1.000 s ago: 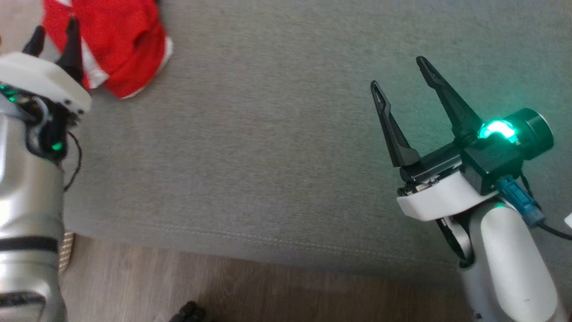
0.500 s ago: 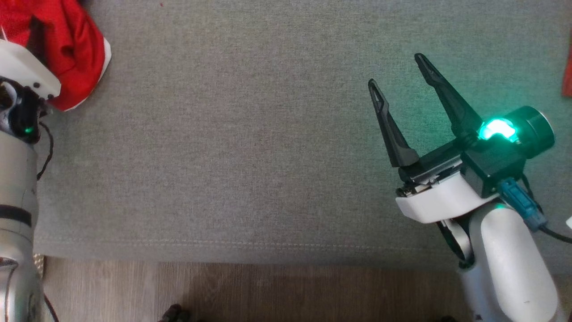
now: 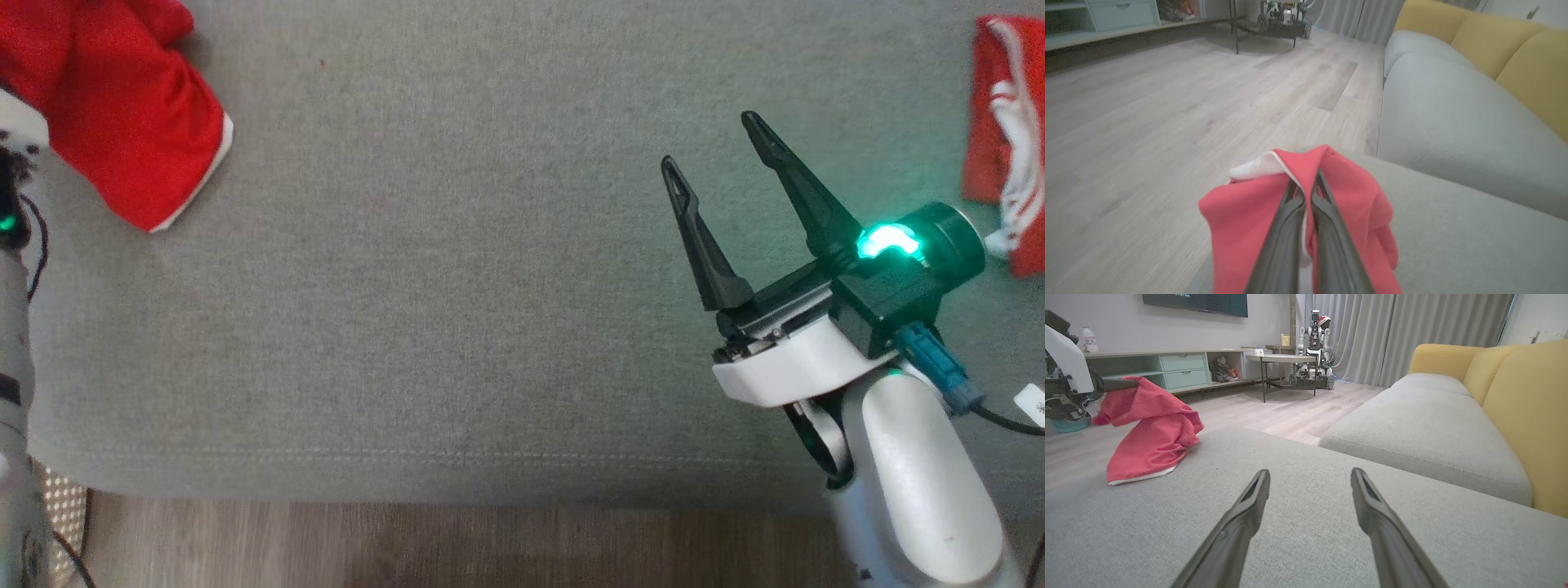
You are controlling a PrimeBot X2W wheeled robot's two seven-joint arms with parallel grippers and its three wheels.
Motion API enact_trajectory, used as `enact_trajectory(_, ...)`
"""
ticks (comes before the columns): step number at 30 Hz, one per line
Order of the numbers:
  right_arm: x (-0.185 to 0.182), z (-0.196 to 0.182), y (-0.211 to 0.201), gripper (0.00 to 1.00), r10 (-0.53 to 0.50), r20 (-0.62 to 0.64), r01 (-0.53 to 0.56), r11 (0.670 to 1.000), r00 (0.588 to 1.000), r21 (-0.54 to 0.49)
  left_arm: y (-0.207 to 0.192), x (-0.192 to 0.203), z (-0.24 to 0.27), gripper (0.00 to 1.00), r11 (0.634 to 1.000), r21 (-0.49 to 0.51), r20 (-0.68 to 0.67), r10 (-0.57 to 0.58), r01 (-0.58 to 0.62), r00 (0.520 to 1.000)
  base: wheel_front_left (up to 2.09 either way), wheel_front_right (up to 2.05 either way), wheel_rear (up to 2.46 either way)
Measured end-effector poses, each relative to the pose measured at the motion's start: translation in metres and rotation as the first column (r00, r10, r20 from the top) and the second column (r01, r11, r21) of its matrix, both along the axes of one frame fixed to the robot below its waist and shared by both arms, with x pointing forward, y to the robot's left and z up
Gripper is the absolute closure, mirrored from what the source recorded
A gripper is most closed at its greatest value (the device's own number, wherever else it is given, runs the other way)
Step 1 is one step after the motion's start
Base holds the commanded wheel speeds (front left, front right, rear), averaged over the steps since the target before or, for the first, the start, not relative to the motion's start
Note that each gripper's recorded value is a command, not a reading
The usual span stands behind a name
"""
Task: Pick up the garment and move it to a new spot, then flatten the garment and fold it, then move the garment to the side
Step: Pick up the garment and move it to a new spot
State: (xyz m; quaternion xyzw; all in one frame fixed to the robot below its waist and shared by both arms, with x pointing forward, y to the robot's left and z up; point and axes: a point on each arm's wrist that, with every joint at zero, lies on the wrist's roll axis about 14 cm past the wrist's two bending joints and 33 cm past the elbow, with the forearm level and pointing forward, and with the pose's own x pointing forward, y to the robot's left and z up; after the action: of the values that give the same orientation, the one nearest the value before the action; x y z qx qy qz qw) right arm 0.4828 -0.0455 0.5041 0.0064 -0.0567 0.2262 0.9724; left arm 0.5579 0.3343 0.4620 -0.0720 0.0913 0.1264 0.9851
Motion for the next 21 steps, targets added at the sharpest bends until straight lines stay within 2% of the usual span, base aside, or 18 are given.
enact_trajectory(2, -0.002, 0.006, -0.001, 0.0, -0.002, 0.011, 0.002, 1.0, 1.0, 0.004, -0.003, 0.002, 0.013, 1.0, 1.0, 0.003, 0.035, -0.009, 0.009, 0.999, 0.0, 0.0, 0.0)
enact_trajectory(6, -0.012, 0.025, -0.006, 0.0, -0.014, 0.044, 0.013, 1.0, 0.999, 0.02, -0.02, 0.01, 0.071, 1.0, 0.997, 0.03, 0.182, -0.071, 0.067, 0.981, 0.0, 0.0, 0.0)
enact_trajectory(11, -0.03, 0.039, -0.017, 0.0, -0.039, 0.064, 0.037, 0.999, 0.997, 0.036, -0.049, 0.009, 0.139, 1.0, 0.989, 0.05, 0.357, -0.15, 0.142, 0.922, 0.0, 0.0, 0.0)
enact_trajectory(14, -0.038, 0.047, -0.026, 0.0, -0.063, 0.078, 0.061, 0.997, 0.995, 0.038, -0.076, 0.007, 0.165, 1.0, 0.978, -0.009, 0.444, -0.181, 0.207, 0.878, 0.0, 0.0, 0.0)
enact_trajectory(17, -0.044, 0.057, -0.04, 0.0, -0.099, 0.1, 0.095, 0.994, 0.99, 0.047, -0.121, 0.006, 0.178, 1.0, 0.946, -0.057, 0.485, -0.254, 0.32, 0.837, 0.0, 0.0, 0.0)
enact_trajectory(21, -0.052, 0.064, -0.057, 0.0, -0.144, 0.119, 0.139, 0.989, 0.982, 0.05, -0.187, -0.002, 0.191, 1.0, 0.878, -0.096, 0.525, -0.356, 0.469, 0.773, 0.0, 0.0, 0.0)
